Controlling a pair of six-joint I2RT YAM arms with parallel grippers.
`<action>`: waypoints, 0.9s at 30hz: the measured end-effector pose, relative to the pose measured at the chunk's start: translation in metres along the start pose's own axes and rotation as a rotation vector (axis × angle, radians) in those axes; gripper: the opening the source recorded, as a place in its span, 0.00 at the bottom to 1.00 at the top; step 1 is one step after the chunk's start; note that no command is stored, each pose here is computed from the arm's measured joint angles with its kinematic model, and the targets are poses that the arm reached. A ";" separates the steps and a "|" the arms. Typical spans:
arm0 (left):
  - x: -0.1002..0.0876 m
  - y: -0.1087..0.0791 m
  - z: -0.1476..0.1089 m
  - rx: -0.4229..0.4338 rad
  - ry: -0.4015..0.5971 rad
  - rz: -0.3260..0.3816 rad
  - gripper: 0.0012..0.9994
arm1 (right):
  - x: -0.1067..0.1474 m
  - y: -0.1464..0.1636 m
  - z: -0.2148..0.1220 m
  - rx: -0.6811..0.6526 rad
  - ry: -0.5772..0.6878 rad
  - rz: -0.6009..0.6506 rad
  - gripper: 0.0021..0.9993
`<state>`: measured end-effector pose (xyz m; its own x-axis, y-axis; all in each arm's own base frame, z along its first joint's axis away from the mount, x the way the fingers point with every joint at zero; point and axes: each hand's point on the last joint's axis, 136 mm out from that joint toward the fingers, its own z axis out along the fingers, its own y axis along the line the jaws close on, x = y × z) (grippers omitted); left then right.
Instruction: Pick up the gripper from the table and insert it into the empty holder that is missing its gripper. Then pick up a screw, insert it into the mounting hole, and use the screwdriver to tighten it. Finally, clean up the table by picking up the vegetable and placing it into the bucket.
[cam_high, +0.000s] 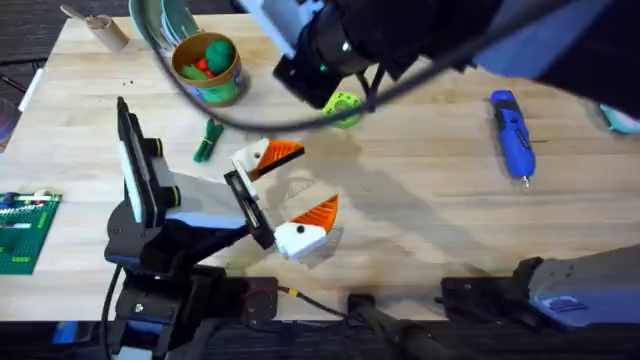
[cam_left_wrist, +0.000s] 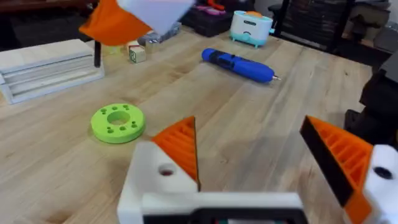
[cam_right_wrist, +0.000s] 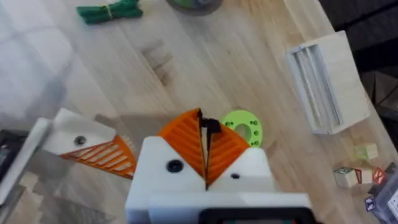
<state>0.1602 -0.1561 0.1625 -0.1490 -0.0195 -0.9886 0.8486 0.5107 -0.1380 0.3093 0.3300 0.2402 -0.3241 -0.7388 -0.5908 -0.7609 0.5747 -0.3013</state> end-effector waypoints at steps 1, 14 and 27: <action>0.000 0.000 0.000 0.000 0.000 0.000 0.99 | -0.002 0.007 -0.003 -0.009 -0.008 -0.014 0.01; 0.000 0.000 0.000 0.000 0.000 0.000 0.99 | -0.010 0.072 -0.021 -0.194 -0.046 -0.101 0.01; 0.000 0.000 0.000 0.000 0.000 0.023 0.99 | -0.007 0.092 -0.039 -0.275 -0.053 -0.126 0.01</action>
<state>0.1602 -0.1561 0.1625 -0.1299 -0.0080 -0.9915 0.8519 0.5107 -0.1157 0.2197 0.3750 0.2458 -0.1930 -0.7749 -0.6019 -0.9192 0.3574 -0.1654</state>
